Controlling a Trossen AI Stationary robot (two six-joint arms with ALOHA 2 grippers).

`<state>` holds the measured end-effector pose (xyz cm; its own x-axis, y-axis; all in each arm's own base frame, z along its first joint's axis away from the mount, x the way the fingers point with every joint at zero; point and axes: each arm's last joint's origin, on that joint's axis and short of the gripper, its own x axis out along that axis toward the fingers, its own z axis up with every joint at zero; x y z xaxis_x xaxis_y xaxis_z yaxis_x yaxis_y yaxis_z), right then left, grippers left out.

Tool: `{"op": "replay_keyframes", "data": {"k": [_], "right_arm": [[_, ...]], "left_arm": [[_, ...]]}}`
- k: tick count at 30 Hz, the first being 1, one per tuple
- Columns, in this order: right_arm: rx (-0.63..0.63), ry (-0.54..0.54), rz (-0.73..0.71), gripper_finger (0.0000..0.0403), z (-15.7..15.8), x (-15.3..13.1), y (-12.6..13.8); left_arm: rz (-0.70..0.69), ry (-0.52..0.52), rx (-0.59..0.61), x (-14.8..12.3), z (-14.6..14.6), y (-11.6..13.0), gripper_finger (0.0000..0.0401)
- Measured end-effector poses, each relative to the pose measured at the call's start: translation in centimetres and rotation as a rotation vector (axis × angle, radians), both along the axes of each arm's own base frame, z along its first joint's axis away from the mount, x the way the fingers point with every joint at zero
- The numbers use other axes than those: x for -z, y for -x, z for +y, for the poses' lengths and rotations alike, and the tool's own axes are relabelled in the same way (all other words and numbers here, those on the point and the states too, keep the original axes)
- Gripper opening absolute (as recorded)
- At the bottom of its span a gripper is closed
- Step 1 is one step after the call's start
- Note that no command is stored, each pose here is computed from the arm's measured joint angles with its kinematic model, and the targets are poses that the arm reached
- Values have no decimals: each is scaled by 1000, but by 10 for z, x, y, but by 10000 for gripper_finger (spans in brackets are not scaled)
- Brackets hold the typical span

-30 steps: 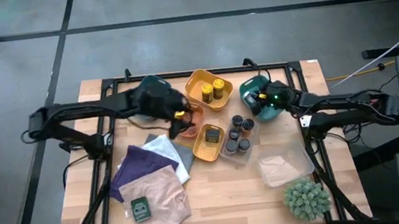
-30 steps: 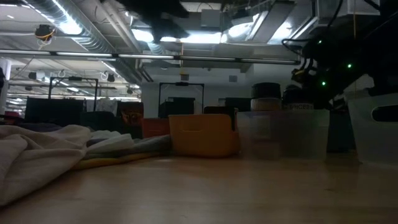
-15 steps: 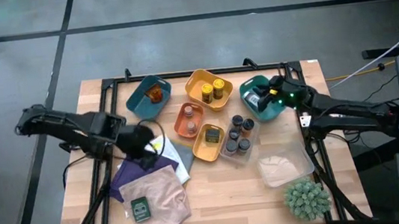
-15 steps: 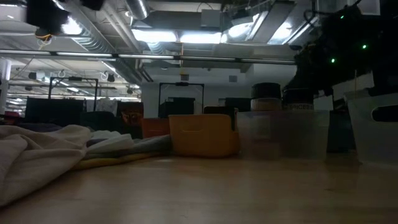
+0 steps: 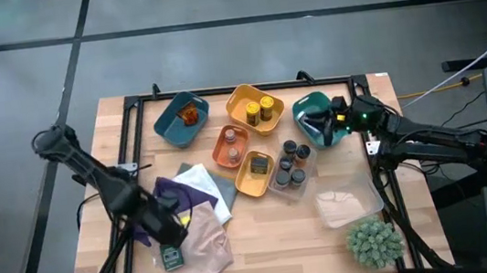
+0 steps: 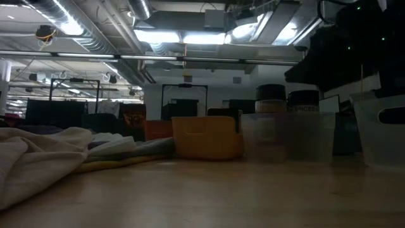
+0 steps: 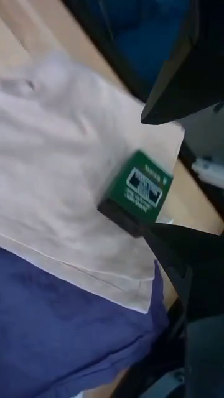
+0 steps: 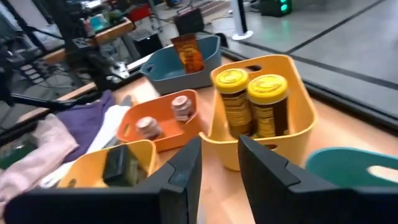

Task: Sort spices by type
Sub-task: Put the black seasoning can into the small yellow bin

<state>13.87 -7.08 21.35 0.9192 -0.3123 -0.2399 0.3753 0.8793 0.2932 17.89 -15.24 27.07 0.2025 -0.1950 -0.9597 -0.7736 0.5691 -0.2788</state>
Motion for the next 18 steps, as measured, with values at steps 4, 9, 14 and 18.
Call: {"op": "replay_keyframes", "data": {"k": [4,9,14,18], "right_arm": [[-11,-44,-16,104,1,0,0],[-81,-33,-50,104,8,-4,-5],[-146,9,-125,104,22,-12,-11],[-184,22,-148,104,34,-14,-16]], "left_arm": [[57,-68,57,21,-21,-2,255],[10,-37,172,41,-51,-10,254],[-24,25,170,53,-75,-11,226],[17,31,100,62,-87,-4,179]]}}
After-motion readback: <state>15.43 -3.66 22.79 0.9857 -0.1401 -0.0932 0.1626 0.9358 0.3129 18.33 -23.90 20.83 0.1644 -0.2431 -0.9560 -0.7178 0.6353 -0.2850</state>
